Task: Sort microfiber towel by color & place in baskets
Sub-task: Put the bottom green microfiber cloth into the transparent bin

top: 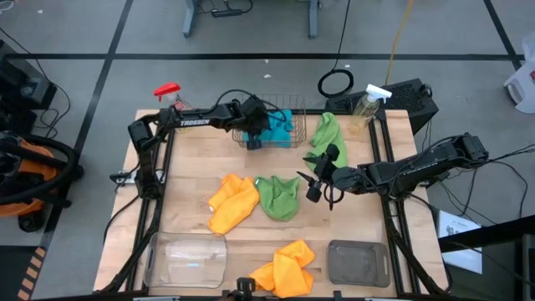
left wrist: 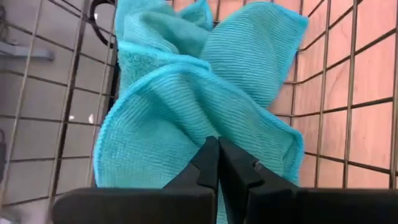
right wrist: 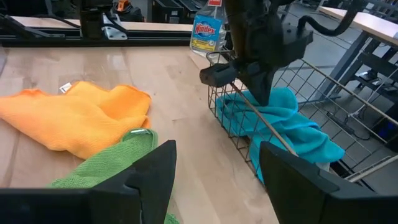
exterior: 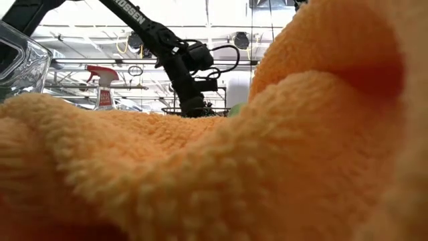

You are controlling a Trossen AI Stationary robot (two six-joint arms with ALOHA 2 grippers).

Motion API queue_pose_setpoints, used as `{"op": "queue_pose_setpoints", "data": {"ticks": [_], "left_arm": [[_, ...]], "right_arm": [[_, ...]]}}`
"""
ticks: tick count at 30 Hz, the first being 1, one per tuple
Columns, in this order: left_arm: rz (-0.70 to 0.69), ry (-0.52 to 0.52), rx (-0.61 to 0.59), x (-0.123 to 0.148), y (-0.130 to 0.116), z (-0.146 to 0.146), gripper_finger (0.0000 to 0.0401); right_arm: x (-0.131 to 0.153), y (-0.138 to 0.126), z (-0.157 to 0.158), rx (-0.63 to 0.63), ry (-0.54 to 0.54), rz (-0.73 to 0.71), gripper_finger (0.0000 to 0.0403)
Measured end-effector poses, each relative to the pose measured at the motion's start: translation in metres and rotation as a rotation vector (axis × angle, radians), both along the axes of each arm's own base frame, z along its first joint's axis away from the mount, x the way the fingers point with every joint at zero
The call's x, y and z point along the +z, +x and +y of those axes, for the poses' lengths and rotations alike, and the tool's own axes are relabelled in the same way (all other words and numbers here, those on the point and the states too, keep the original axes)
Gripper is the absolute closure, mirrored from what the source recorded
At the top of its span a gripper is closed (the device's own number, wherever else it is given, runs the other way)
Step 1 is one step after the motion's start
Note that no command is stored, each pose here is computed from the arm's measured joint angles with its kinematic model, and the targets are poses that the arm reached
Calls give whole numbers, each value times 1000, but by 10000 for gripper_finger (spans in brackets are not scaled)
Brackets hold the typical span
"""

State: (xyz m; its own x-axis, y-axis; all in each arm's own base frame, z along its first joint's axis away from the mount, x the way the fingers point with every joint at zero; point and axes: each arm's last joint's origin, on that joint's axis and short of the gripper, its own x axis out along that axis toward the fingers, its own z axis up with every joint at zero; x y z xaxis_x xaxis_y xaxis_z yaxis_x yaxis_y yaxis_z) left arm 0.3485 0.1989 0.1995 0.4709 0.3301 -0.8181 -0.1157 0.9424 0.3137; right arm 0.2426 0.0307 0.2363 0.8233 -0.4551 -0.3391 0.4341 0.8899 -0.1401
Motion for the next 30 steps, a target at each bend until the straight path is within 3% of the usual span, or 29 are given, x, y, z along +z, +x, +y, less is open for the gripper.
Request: {"op": "queue_pose_setpoints", "data": {"ticks": [12, 17, 21, 23, 30], "left_arm": [[-71, 30, 49, 29, -8, -5, 383], [-162, -4, 114, 61, -18, -21, 383], [-312, -84, 128, 104, -33, -54, 388], [-367, -129, 62, 117, -39, -80, 394], [-448, -197, -74, 115, -54, -162, 395]], "right_arm": [[0, 0, 0, 1, -2, 2, 181], [-2, -5, -1, -4, -4, 52, 181], [-6, -21, -4, -32, 20, 155, 181], [-9, -31, -7, -63, 38, 225, 181], [-21, -49, -12, -122, 101, 391, 181]]}}
